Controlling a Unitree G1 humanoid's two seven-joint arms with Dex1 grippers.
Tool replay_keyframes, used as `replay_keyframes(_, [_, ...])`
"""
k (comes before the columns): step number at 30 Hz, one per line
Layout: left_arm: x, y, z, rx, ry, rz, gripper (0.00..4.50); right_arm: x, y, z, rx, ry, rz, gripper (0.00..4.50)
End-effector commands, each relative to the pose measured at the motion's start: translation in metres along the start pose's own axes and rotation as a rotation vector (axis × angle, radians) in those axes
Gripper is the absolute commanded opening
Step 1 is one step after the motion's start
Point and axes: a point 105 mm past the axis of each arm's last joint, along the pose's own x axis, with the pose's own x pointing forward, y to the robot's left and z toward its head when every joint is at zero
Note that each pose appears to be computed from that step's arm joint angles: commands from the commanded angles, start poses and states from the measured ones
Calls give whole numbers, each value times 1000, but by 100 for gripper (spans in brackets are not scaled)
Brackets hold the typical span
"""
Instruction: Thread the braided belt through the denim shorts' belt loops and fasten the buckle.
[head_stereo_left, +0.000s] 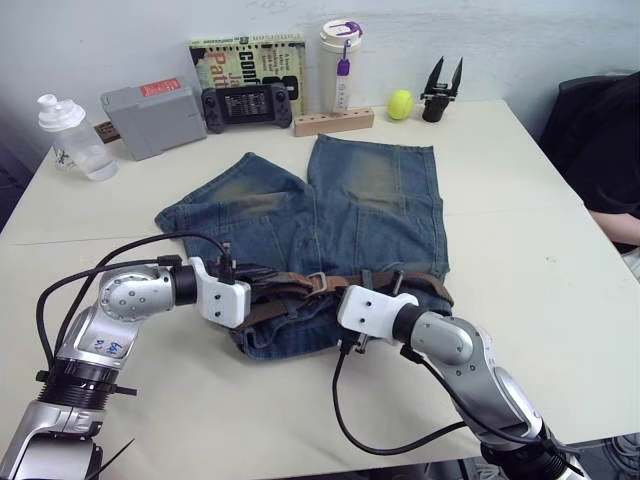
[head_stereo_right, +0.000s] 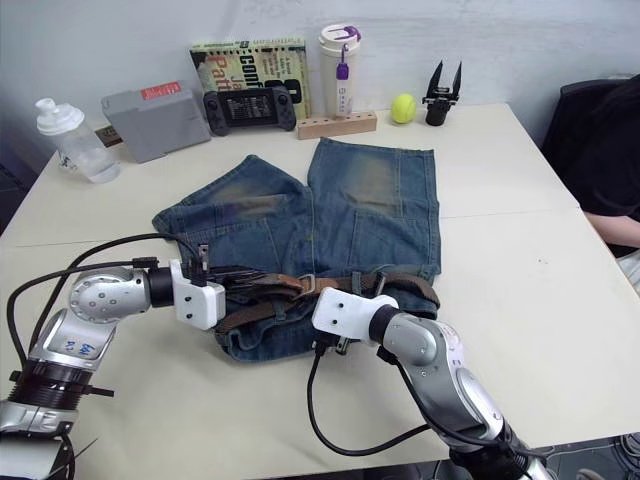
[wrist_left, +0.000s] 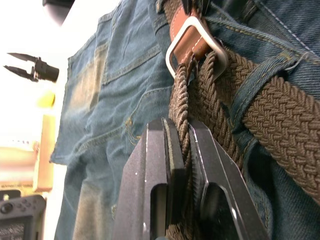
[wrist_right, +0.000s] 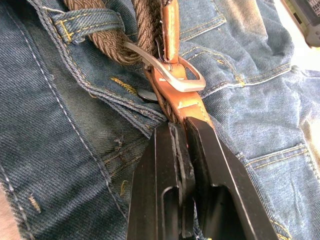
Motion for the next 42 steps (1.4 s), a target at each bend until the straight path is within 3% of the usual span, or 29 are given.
replay_keyframes(1, [0,6,7,53,-34,40,0,-4,-5,21,-29,-76,-22,2])
replay_keyframes(12, [-13,-6,-1,146,-11,93,0,-3,-5,20,-19,-72,-14,2])
replay_keyframes(28, [0,-11,-2,225,-3,100,0,-3,-4,21,-14,-72,-7,2])
replay_keyframes(35, [-4,1,2,219,-20,196,0,-3,-3,20,-12,-71,-4,2])
replay_keyframes(42, [-5,-7,3,201,-29,166,0,-2,-4,21,-14,-75,-4,2])
